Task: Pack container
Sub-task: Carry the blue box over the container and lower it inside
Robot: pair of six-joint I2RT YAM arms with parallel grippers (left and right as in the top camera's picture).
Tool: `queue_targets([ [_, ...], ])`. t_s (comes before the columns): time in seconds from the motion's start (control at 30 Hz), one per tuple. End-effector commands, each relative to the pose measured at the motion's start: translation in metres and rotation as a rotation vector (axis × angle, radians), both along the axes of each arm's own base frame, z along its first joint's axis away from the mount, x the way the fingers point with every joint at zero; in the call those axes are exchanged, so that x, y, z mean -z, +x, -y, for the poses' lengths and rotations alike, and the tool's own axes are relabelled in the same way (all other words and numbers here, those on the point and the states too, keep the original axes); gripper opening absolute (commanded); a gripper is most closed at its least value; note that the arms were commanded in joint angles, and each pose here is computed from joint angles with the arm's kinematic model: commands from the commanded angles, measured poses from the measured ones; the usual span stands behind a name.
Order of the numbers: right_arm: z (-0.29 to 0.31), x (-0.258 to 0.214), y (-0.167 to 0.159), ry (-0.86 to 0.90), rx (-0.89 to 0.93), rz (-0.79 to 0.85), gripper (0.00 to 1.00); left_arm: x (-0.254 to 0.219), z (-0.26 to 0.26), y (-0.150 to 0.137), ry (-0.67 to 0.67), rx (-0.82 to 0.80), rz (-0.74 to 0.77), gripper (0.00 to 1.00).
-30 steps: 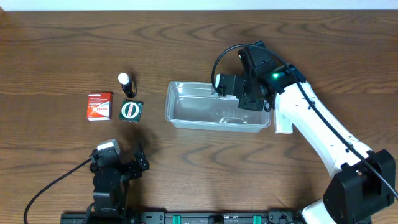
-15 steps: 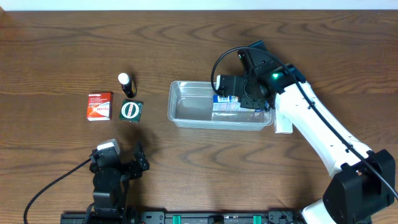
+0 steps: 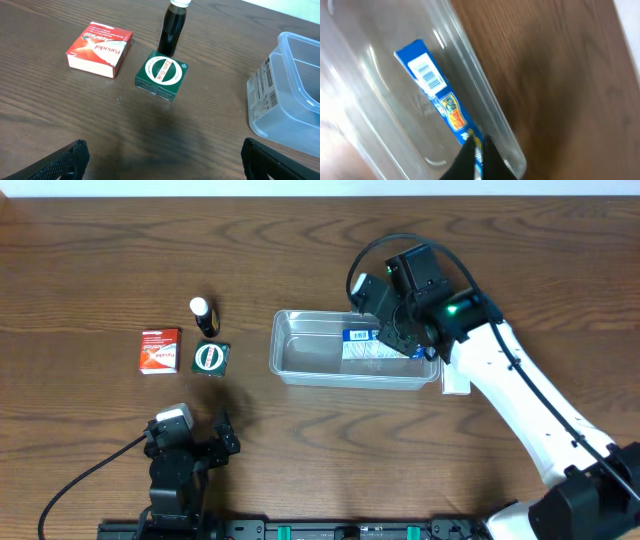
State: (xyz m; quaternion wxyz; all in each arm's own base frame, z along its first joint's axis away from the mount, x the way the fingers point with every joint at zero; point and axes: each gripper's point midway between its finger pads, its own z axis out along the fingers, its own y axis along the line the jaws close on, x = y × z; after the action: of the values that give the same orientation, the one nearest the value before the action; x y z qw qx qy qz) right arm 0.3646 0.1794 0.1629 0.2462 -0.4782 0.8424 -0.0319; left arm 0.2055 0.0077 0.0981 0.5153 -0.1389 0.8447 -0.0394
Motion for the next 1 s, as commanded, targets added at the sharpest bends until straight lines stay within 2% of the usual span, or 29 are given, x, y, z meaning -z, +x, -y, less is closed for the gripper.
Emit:
queue_targets([
  [0.0, 0.001, 0.02, 0.008, 0.061, 0.182, -0.071, 0.01, 0.007, -0.001, 0.0, 0.013, 0.001, -0.015, 0.98],
  [0.23, 0.0, 0.061, 0.01, 0.072, 0.335, -0.179, 0.01, 0.007, -0.001, 0.0, 0.013, 0.001, -0.015, 0.98],
  [0.37, 0.003, 0.07, -0.001, 0.06, 0.392, -0.234, 0.01, 0.006, -0.001, 0.0, 0.013, 0.001, -0.015, 0.98],
  [0.77, 0.003, 0.069, -0.052, -0.021, 0.364, -0.379, 0.01, 0.007, -0.001, 0.0, 0.013, 0.001, -0.016, 0.98],
  [0.97, -0.005, 0.069, -0.058, -0.003, 0.36, -0.4, 0.01, 0.007, -0.001, 0.0, 0.013, 0.001, -0.015, 0.98],
])
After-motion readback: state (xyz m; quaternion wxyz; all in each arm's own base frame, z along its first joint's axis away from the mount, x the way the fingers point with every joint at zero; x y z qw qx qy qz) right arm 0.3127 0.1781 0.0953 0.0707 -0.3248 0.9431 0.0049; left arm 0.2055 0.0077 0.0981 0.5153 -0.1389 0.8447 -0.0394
